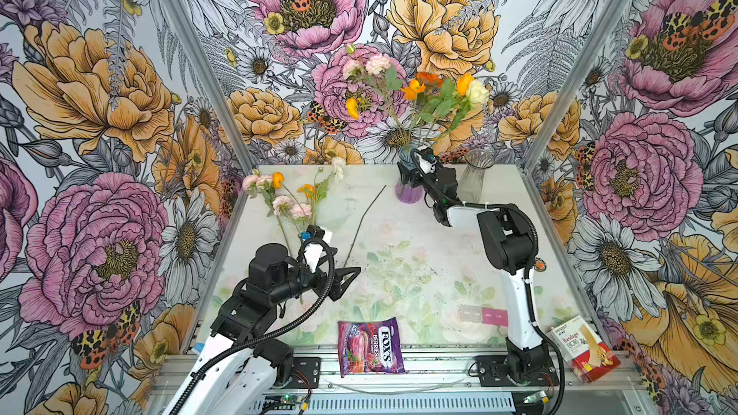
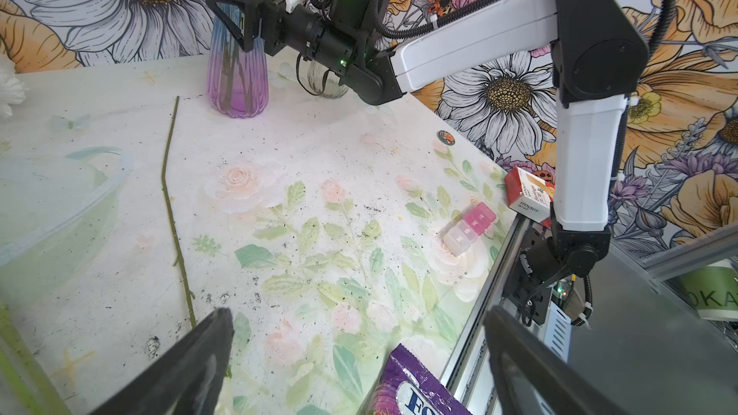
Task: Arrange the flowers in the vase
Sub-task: 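Slide the held blue-purple vase farther from the robot with the right gripper, then open the right gripper to release the blue-purple vase, then move the right gripper to the clear glass vase while the left gripper reaches the bundle, then grasp the clear ribbed glass vase with the right gripper and slide it nearer the robot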
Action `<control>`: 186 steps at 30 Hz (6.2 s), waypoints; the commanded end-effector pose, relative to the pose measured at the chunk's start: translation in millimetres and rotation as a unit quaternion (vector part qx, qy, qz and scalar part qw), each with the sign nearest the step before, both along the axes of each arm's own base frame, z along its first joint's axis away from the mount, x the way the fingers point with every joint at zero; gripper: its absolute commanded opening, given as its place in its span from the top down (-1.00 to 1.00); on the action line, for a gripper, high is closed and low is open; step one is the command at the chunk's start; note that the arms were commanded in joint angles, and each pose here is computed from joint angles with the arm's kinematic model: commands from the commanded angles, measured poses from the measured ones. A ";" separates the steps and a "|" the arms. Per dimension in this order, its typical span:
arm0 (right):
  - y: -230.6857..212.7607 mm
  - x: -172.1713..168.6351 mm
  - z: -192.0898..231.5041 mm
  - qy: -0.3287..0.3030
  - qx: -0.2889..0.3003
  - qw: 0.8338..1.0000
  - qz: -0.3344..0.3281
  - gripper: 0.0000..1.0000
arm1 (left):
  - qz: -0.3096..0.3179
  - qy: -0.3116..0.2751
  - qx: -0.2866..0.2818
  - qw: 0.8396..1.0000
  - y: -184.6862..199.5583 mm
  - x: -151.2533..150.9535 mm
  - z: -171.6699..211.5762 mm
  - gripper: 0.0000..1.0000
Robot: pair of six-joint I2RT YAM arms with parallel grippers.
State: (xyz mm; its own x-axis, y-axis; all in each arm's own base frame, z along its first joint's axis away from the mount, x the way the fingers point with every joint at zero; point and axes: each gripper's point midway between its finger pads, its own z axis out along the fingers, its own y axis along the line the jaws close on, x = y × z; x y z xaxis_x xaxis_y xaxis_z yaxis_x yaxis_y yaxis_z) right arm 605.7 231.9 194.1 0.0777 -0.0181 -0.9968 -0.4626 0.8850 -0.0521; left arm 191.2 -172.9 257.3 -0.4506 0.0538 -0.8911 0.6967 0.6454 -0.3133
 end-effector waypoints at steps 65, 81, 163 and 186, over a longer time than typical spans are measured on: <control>-215.5 -203.3 36.4 0.142 0.002 0.955 -0.260 -0.99 | -0.225 -0.143 0.025 0.963 -136.0 95.1 53.4 -0.98; -208.9 -114.3 6.4 -0.022 0.004 0.980 -0.200 -0.99 | -0.192 -0.123 0.005 0.974 -119.1 120.9 50.7 -0.98; -129.6 -148.4 95.7 -0.050 0.040 0.995 -0.071 0.22 | -0.209 -0.106 0.044 0.971 -123.2 119.3 32.3 -0.97; 16.3 -263.2 79.3 -0.055 0.067 0.995 0.047 0.25 | -0.212 -0.115 0.128 0.962 -84.0 79.8 54.8 -0.98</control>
